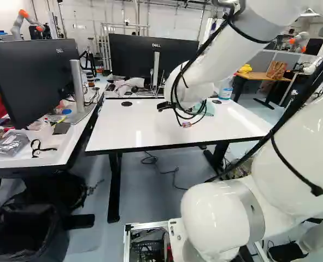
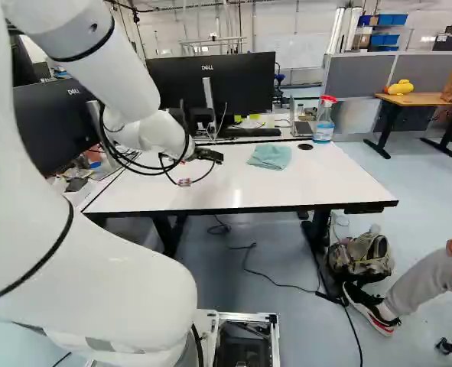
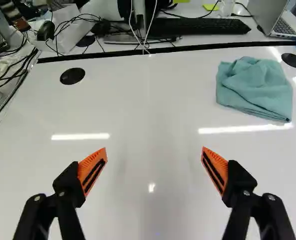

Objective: Clean the table with the green towel

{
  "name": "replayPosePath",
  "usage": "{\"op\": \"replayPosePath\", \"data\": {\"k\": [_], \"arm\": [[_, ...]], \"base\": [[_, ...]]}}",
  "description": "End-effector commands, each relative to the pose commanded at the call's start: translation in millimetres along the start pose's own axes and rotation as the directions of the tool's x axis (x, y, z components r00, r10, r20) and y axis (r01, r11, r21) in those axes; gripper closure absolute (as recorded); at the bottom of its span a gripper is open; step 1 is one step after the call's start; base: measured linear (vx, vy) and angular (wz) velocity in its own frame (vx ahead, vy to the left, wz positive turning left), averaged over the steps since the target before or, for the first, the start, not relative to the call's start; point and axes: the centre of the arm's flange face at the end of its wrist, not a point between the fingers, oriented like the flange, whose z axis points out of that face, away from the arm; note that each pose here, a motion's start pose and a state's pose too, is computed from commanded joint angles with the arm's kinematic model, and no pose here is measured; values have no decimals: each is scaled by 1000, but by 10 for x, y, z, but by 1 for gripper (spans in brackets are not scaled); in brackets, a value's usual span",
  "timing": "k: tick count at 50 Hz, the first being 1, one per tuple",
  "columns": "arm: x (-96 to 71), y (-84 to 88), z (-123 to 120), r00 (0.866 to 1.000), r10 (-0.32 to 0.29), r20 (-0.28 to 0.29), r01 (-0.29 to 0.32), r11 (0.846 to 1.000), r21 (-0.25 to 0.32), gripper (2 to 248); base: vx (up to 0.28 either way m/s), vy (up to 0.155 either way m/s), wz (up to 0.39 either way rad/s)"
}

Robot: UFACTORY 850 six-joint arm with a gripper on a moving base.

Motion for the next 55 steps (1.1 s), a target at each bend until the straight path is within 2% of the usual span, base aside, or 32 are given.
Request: {"op": "replayPosePath", "data": {"k": [27, 55], "arm": [[-573, 86, -70, 988, -14, -151, 13, 1000, -11, 3], [-995, 132, -183, 966, -25, -259, 21, 1000, -16, 3]], "base": [[0, 0, 0], [0, 0, 0]]}}
